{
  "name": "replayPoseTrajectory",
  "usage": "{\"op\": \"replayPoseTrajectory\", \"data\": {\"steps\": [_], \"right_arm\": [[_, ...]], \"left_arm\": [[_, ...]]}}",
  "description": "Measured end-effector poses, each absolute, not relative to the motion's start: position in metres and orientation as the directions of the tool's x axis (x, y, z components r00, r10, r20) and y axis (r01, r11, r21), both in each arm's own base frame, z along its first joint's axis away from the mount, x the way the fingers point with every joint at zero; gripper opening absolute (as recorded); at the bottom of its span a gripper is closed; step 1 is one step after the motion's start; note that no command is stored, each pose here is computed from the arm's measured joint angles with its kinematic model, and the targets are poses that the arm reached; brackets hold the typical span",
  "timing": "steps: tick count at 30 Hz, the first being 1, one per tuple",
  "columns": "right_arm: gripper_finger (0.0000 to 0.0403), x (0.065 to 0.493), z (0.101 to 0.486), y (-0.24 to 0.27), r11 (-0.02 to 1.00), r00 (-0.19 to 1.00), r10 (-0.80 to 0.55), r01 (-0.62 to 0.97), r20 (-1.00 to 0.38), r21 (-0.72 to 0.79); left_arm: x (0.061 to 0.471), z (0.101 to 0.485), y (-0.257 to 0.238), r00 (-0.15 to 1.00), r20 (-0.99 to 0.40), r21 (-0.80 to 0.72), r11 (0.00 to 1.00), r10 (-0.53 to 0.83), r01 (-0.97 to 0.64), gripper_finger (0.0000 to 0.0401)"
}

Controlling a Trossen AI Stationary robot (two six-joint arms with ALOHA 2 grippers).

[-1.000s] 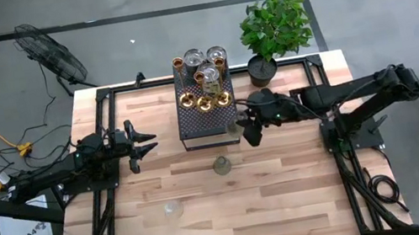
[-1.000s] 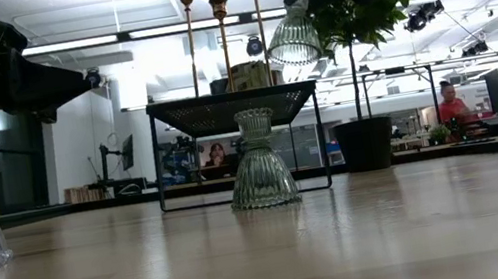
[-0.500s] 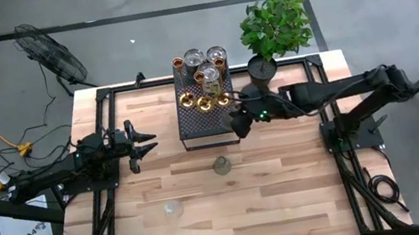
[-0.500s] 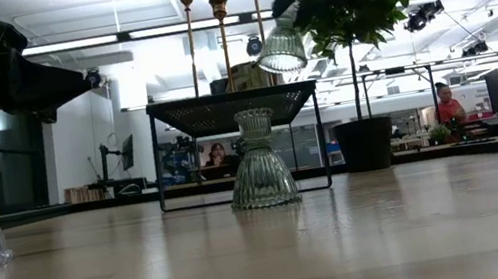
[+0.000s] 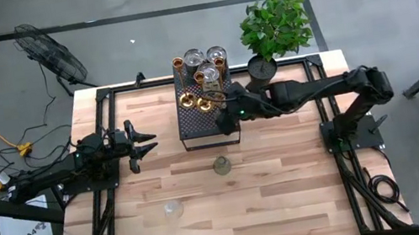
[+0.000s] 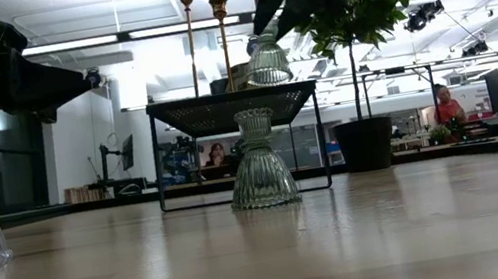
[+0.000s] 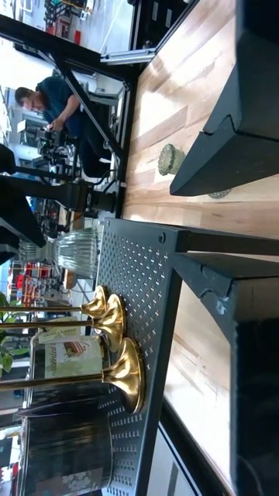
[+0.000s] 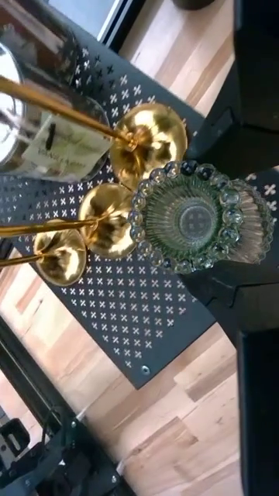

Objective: Pick & Place candle stick holders
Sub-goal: Put the bottom-right green transparent candle holder on the shelf

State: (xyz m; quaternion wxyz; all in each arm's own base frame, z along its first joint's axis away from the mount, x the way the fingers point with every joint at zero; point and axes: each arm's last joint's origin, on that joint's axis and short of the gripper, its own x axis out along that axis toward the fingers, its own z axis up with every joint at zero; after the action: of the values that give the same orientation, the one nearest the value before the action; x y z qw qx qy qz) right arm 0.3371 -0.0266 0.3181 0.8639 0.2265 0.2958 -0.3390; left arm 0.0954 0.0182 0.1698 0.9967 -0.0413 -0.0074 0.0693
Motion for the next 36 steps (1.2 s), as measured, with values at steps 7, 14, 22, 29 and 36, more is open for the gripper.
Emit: {"op": "replayPoseTrajectory", "data": {"steps": [7, 14, 22, 29, 36], "right_arm": [[0.0134, 0.340, 0.307, -0.031, 0.637, 0.534, -0.470, 0.756, -0.702, 0.148], [0.0134, 0.341, 0.304, -0.032, 0.636, 0.525, -0.486, 0.761, -0.699, 0.129], [0.0134, 0.343, 0.302, -0.032, 0.634, 0.521, -0.492, 0.763, -0.697, 0.123], [0.0135, 0.343, 0.302, -0.032, 0.652, 0.519, -0.491, 0.751, -0.700, 0.099], [0.0134, 0.343, 0.302, -0.032, 0.670, 0.522, -0.481, 0.737, -0.704, 0.089]], "left_arm": [[0.095, 0.170, 0.018, 0.990, 0.009, -0.083, 0.987, 0.139, -0.137, 0.0125], [0.095, 0.170, 0.018, 0.990, 0.009, -0.083, 0.987, 0.140, -0.139, 0.0125], [0.095, 0.170, 0.018, 0.990, 0.009, -0.083, 0.987, 0.140, -0.139, 0.0125], [0.095, 0.170, 0.018, 0.990, 0.009, -0.083, 0.987, 0.140, -0.139, 0.0125], [0.095, 0.170, 0.018, 0.990, 0.009, -0.083, 0.987, 0.141, -0.140, 0.0125]]}}
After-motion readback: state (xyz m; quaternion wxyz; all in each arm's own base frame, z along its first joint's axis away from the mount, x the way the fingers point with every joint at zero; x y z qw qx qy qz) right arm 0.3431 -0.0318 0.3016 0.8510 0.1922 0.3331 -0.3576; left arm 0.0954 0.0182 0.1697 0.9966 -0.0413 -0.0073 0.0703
